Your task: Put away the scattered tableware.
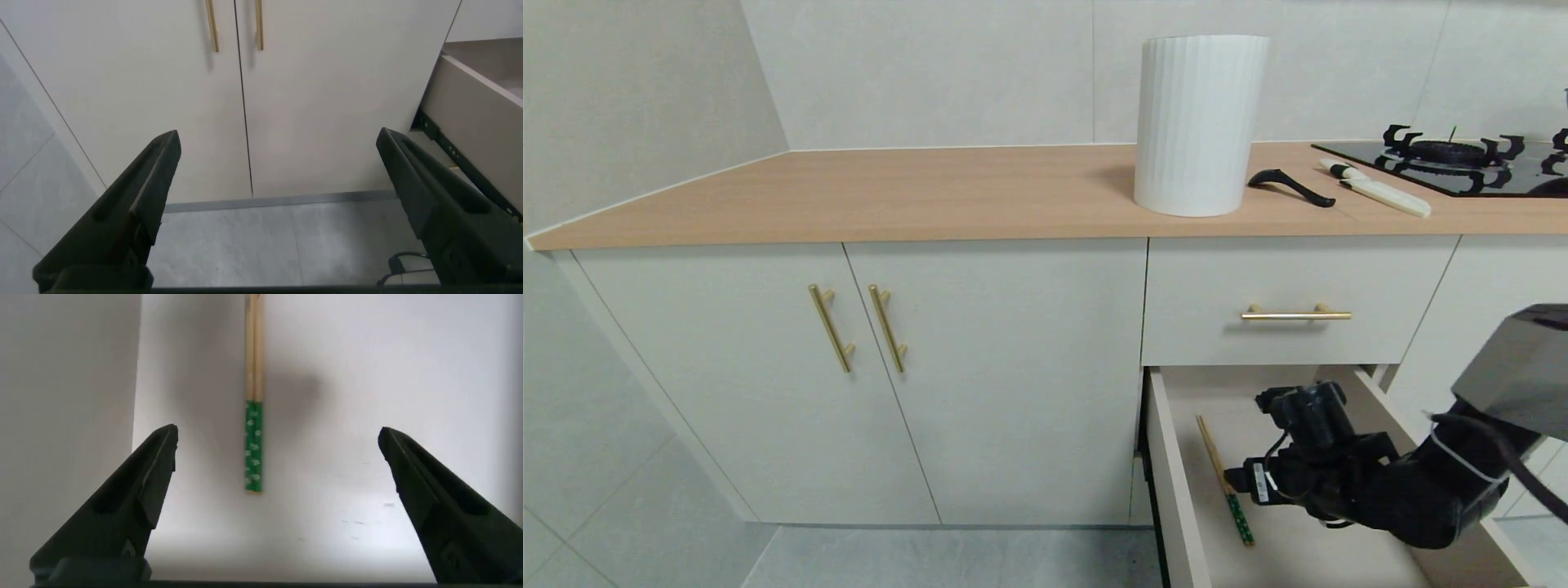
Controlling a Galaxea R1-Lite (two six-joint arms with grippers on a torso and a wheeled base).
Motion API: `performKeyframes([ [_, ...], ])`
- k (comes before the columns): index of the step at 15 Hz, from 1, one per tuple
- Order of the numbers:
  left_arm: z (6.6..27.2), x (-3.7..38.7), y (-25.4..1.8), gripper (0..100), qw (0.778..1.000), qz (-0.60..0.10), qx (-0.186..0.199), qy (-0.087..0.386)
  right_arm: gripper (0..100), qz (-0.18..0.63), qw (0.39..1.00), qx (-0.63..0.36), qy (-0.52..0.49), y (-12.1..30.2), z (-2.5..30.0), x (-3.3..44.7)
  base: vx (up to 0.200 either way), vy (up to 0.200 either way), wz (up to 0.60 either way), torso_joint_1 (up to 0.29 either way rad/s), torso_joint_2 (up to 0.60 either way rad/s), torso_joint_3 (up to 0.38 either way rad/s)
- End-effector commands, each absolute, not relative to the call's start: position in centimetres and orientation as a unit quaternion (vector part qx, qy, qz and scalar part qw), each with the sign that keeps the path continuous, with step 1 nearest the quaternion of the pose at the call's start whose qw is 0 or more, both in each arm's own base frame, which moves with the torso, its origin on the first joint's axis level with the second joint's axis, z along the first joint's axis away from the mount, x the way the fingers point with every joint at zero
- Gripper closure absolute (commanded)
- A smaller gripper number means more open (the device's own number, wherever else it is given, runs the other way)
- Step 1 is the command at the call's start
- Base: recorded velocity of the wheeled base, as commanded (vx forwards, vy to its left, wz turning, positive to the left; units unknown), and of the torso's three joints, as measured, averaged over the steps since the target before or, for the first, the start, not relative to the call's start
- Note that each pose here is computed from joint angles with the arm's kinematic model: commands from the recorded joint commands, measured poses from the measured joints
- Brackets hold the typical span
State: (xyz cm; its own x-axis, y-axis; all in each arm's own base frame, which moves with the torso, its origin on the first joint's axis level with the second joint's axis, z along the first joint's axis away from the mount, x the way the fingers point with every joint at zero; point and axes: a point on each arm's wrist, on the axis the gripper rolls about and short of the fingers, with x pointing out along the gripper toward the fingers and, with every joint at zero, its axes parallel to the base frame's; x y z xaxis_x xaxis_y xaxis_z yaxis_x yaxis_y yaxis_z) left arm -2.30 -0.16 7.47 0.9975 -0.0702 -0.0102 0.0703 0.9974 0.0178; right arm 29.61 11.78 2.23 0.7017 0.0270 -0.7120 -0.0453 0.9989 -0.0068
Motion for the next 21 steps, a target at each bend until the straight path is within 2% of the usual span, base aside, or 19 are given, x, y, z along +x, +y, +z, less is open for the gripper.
performKeyframes([
  [1,7.5,-2.3,-0.2,0,0.999,-0.035,0.009,0.005,0,0.015,0.949,-0.002,0.314,9.5,8.1,28.4,0.000,0.000,0.00,0.000,0.00,0.000],
  [4,7.5,-2.3,-0.2,0,0.999,-0.035,0.009,0.005,0,0.000,0.963,-0.004,0.268,7.5,11.0,28.0,0.000,0.000,0.00,0.000,0.00,0.000],
  [9,7.5,-2.3,-0.2,0,0.999,-0.035,0.009,0.005,0,0.000,0.977,0.003,0.211,6.6,14.5,26.7,0.000,0.000,0.00,0.000,0.00,0.000],
  [13,7.4,-2.3,-0.2,0,0.999,-0.035,0.009,0.006,0,0.003,0.978,-0.009,0.209,6.5,14.6,26.3,0.000,0.000,0.00,0.010,-0.04,-0.029],
  [16,7.4,-2.3,-0.2,0,0.999,-0.035,0.009,0.006,0,0.002,0.979,-0.009,0.204,6.4,14.9,26.2,0.000,0.000,0.00,0.054,-0.24,-0.255],
  [21,7.5,-2.3,-0.2,0,0.999,-0.035,0.009,0.005,0,0.001,0.980,-0.008,0.200,6.3,15.2,26.1,0.000,0.000,0.00,0.172,-0.51,-0.293],
])
